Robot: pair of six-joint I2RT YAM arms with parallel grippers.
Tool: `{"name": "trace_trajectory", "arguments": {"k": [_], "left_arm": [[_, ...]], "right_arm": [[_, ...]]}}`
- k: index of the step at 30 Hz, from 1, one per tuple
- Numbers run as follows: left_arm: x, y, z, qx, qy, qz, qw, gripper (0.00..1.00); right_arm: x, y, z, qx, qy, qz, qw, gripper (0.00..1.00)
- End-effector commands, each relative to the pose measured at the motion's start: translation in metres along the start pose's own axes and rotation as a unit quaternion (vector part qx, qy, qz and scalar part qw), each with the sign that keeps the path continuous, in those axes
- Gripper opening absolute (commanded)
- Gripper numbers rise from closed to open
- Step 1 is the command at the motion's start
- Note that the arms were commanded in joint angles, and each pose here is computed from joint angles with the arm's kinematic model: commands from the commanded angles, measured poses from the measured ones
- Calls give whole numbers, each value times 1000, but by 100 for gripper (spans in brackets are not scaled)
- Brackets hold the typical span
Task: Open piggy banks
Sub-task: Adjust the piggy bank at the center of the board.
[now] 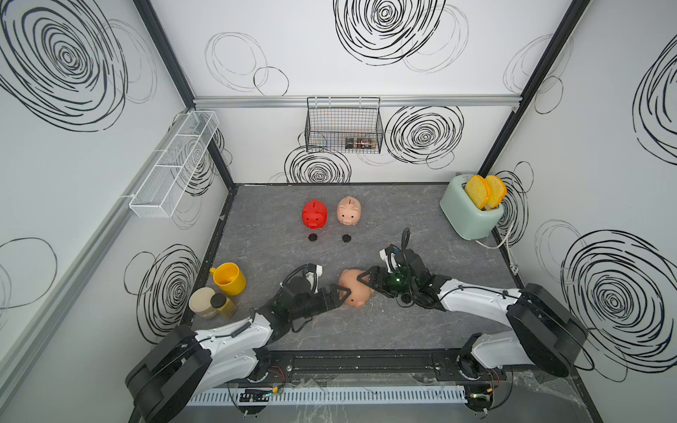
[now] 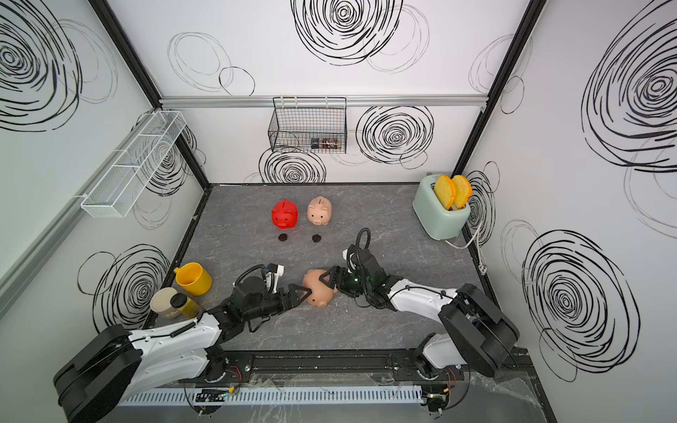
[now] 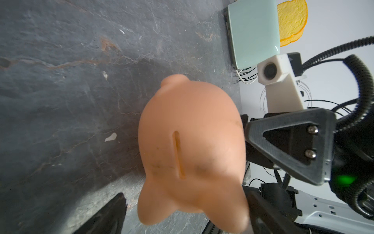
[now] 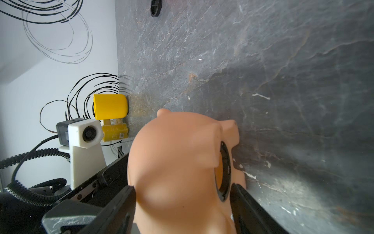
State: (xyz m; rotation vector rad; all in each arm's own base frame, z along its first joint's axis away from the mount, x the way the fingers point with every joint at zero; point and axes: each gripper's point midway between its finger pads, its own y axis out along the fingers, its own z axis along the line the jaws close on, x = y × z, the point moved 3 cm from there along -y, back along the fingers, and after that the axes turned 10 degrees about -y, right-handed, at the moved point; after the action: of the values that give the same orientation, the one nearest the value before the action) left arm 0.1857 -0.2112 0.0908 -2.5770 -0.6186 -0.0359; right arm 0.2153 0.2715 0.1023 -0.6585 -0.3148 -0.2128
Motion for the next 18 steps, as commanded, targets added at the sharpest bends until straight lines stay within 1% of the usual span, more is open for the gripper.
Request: {"name": "trace_trajectory", "arguments": {"k": [1,7,9,18], "left_arm": [[1,2,-5,-17,-10,-5,1000,96],[-4,6,-3,-14,-22,6,1000,96],[-4,7,-8,-26,-20,6,999,96],[-7,13,-9,-29,-24,10,999,96]], "right_arm": [[-30,0,-46,-91,35,44,994,77],[-30,0,-47,-94,34,43,994,77],[-30,0,-47,-95,34,43,994,77],[-31,3,-47,-94,31,49,994,76]]}}
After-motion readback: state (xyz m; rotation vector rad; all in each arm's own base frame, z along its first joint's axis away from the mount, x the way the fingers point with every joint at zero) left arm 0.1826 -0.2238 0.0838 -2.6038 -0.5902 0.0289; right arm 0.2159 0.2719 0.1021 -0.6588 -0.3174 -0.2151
